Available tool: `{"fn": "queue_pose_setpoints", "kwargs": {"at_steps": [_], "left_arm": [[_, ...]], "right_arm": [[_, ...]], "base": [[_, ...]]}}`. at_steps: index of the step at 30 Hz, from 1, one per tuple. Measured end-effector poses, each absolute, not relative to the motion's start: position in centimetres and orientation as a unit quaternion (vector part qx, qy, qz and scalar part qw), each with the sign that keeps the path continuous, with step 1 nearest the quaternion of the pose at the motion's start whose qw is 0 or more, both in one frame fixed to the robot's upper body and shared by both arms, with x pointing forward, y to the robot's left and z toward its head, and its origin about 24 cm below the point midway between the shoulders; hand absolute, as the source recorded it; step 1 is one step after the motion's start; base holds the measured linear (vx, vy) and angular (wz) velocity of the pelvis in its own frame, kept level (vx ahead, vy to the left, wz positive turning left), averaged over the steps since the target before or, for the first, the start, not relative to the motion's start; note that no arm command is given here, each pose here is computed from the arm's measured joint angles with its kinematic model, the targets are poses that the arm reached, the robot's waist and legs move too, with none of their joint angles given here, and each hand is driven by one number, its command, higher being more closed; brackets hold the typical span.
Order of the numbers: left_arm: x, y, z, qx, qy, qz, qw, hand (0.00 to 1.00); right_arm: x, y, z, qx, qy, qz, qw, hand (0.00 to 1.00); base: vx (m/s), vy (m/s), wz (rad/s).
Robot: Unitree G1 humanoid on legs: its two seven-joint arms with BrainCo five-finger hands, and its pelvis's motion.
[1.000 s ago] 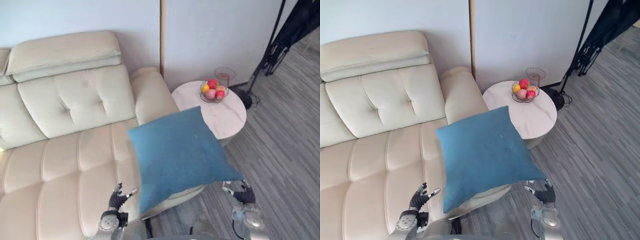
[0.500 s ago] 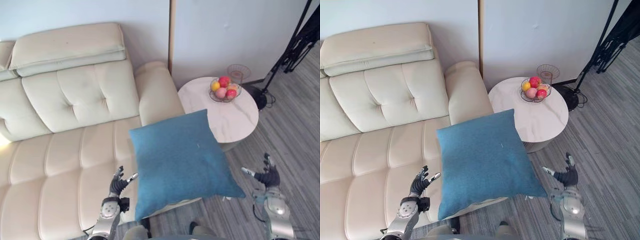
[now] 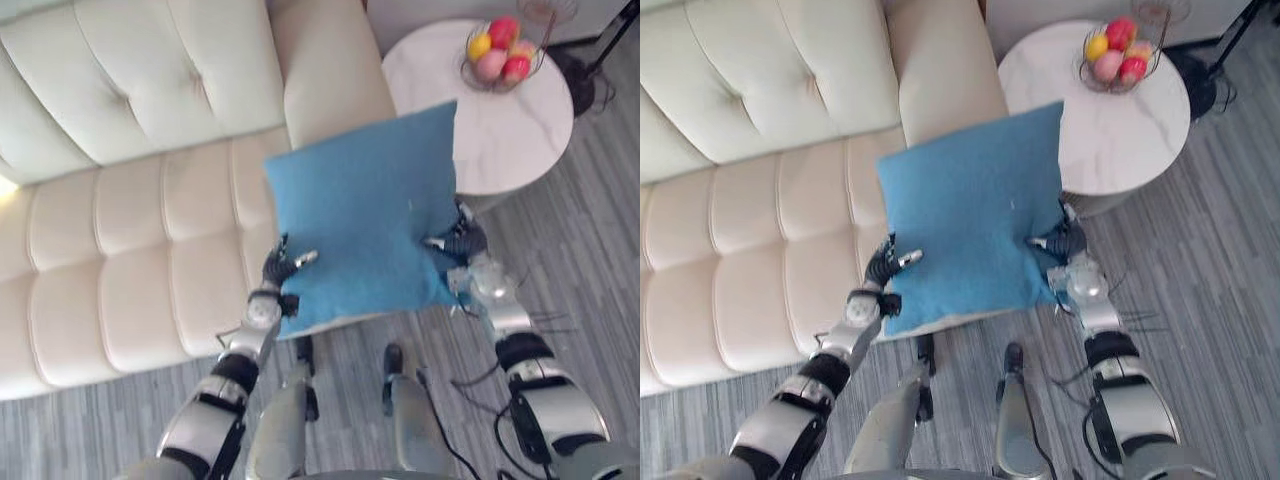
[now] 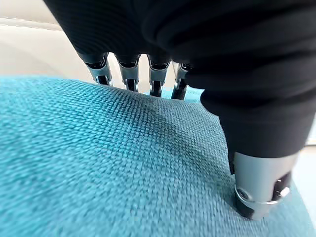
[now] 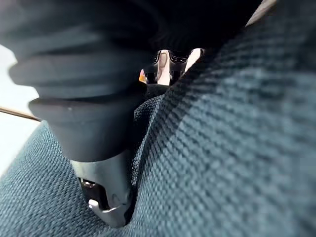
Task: Pick up cushions and gather them together orderly.
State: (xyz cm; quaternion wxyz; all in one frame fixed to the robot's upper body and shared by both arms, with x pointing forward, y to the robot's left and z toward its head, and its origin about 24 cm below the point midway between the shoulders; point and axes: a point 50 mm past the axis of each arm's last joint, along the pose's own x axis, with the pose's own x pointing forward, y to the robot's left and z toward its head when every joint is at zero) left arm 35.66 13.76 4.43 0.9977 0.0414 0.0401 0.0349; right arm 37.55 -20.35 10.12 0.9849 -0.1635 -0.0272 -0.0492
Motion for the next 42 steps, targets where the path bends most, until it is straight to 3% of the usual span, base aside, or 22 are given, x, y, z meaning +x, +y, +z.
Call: {"fn": "queue_pose_setpoints", "kwargs": {"at_steps": [6, 11, 20, 29, 35, 42], "left_arm": [[36.6, 14.3, 7.1, 0.019, -0.005, 0.058, 0.998, 1.00], [35.9, 12.8, 10.1, -0.007, -0.082, 0.032, 0.996, 1.00], [28.0, 13.0, 5.7, -0.048, -0.063, 0.011, 0.997, 1.00], [21.6, 13.6, 3.5, -0.087, -0.028, 0.028, 0.995, 1.00], [21.1, 13.7, 3.3, -0.090, -0.025, 0.034, 0.995, 1.00], [22.5, 12.6, 5.0, -0.120, -0.062, 0.043, 0.990, 1.00]], "right_arm": [[37.9, -19.5, 12.2, -0.136, -0.070, -0.046, 0.987, 1.00], [35.8, -19.0, 13.3, -0.129, -0.130, -0.033, 0.982, 1.00], [27.1, -17.4, 8.5, -0.091, -0.122, -0.001, 0.988, 1.00], [22.5, -15.5, 6.6, -0.060, -0.106, 0.014, 0.992, 1.00], [22.6, -14.9, 6.8, -0.076, -0.115, 0.019, 0.990, 1.00], [25.5, -15.1, 8.3, -0.116, -0.150, -0.001, 0.982, 1.00]], "base": [[0.00, -0.033, -0.03], [0.11, -0.042, 0.02], [0.12, -0.033, 0.12], [0.03, -0.008, 0.13], [-0.07, 0.004, 0.55], [-0.12, 0.158, 0.57]]}}
